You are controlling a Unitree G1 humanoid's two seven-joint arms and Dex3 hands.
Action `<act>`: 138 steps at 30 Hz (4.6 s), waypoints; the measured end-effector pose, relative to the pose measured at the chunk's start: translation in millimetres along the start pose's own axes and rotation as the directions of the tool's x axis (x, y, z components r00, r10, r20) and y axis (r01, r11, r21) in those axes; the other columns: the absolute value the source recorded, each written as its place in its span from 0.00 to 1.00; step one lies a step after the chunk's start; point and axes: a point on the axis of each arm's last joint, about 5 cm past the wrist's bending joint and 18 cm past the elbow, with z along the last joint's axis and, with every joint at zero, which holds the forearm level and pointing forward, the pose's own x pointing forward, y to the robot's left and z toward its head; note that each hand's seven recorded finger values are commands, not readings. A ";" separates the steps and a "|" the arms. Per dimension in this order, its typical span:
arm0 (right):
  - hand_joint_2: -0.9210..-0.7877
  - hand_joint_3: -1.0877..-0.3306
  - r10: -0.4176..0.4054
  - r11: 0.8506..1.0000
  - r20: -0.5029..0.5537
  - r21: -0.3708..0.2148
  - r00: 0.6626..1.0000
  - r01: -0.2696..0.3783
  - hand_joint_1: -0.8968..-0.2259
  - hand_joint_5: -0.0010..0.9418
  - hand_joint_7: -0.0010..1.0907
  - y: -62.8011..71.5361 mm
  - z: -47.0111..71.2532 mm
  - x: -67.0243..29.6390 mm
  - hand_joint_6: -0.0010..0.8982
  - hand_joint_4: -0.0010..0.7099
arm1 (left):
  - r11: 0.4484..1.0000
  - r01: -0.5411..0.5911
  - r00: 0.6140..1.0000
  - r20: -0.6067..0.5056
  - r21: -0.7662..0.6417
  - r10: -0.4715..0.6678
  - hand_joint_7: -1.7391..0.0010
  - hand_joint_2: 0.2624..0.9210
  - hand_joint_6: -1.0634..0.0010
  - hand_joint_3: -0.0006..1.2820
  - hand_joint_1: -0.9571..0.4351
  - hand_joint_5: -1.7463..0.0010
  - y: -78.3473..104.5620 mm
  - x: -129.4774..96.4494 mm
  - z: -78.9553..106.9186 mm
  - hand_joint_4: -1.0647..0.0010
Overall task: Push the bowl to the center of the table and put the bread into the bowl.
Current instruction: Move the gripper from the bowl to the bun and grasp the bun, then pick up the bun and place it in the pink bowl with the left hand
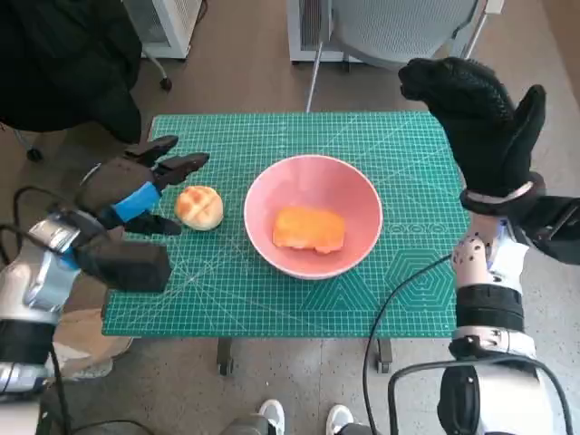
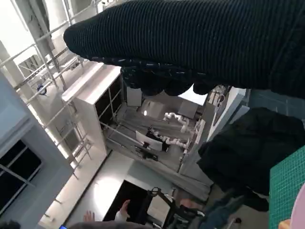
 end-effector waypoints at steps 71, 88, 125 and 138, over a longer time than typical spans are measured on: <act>0.00 0.36 0.001 0.998 0.031 -0.069 1.000 0.002 0.27 0.00 0.01 -6.8 13.4 -2.5 0.38 0.38 | 0.971 0.240 0.943 -0.236 -0.011 -0.236 0.33 0.99 0.54 0.16 0.60 0.61 -52.7 41.0 11.9 0.37; 0.00 0.36 0.001 0.998 0.025 -0.063 1.000 0.000 0.26 0.00 0.02 -6.5 13.2 -4.4 0.39 0.38 | 0.972 0.226 0.940 -0.277 0.069 -0.199 0.30 1.00 0.49 0.11 0.69 0.27 -58.3 41.9 14.0 0.42; 0.00 0.36 0.006 0.999 0.015 -0.054 1.000 -0.005 0.27 0.01 0.01 -5.9 13.2 -6.1 0.39 0.39 | 0.976 0.215 0.944 -0.266 0.037 -0.197 0.29 1.00 0.49 0.11 0.69 0.29 -49.3 40.2 10.2 0.42; 0.00 0.37 0.008 0.999 0.015 -0.048 1.000 -0.008 0.25 0.00 0.01 -4.8 12.7 -5.4 0.39 0.39 | 0.994 0.102 0.980 -0.178 0.039 -0.094 0.32 1.00 0.45 0.09 0.69 0.29 1.4 31.7 12.5 0.40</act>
